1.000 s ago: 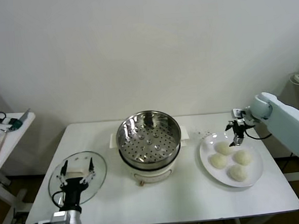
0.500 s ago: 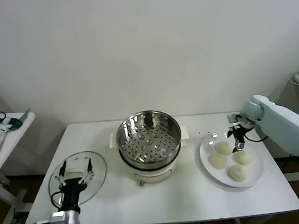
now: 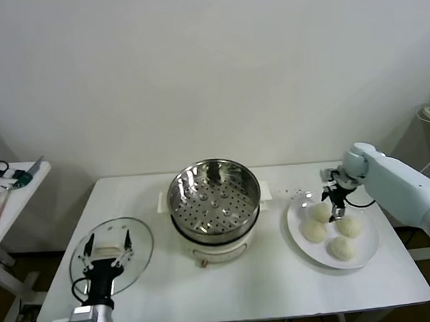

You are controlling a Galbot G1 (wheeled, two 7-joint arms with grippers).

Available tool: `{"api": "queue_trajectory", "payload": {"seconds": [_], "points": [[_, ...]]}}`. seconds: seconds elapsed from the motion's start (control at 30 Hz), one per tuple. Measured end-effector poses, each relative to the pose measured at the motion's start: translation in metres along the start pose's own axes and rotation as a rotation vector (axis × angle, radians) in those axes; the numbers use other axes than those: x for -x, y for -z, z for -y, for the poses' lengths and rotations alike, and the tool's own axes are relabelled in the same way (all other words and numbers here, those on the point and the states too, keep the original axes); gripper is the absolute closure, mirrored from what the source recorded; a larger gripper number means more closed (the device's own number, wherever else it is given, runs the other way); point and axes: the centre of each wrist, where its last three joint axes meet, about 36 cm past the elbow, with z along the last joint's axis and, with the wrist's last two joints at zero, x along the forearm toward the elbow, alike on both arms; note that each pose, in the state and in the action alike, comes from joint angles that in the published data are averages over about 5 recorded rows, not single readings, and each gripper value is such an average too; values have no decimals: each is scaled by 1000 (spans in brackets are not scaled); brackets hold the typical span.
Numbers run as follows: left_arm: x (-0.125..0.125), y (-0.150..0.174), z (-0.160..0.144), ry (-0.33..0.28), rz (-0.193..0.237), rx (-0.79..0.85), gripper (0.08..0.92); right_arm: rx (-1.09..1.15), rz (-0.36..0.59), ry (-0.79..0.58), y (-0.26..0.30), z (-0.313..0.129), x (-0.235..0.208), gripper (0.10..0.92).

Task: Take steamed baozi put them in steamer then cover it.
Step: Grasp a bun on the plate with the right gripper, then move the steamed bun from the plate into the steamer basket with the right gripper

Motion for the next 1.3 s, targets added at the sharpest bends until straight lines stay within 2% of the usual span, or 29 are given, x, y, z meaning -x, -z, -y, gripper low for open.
{"api": "queue_trajectory", "payload": {"seconds": [0.5, 0.87, 1.13, 1.3], "points": [[0, -2, -1, 3, -4, 1, 177, -5, -8, 15, 4, 3, 12, 205], [-2, -4, -1, 3, -8, 2, 177, -5, -2, 22, 3, 4, 12, 327], [-5, -5, -2, 3, -11, 2, 177, -13, 18, 1, 3, 9, 0, 351], [-7, -4, -2, -2, -13, 3, 177, -56, 36, -21, 10, 16, -24, 352]]}}
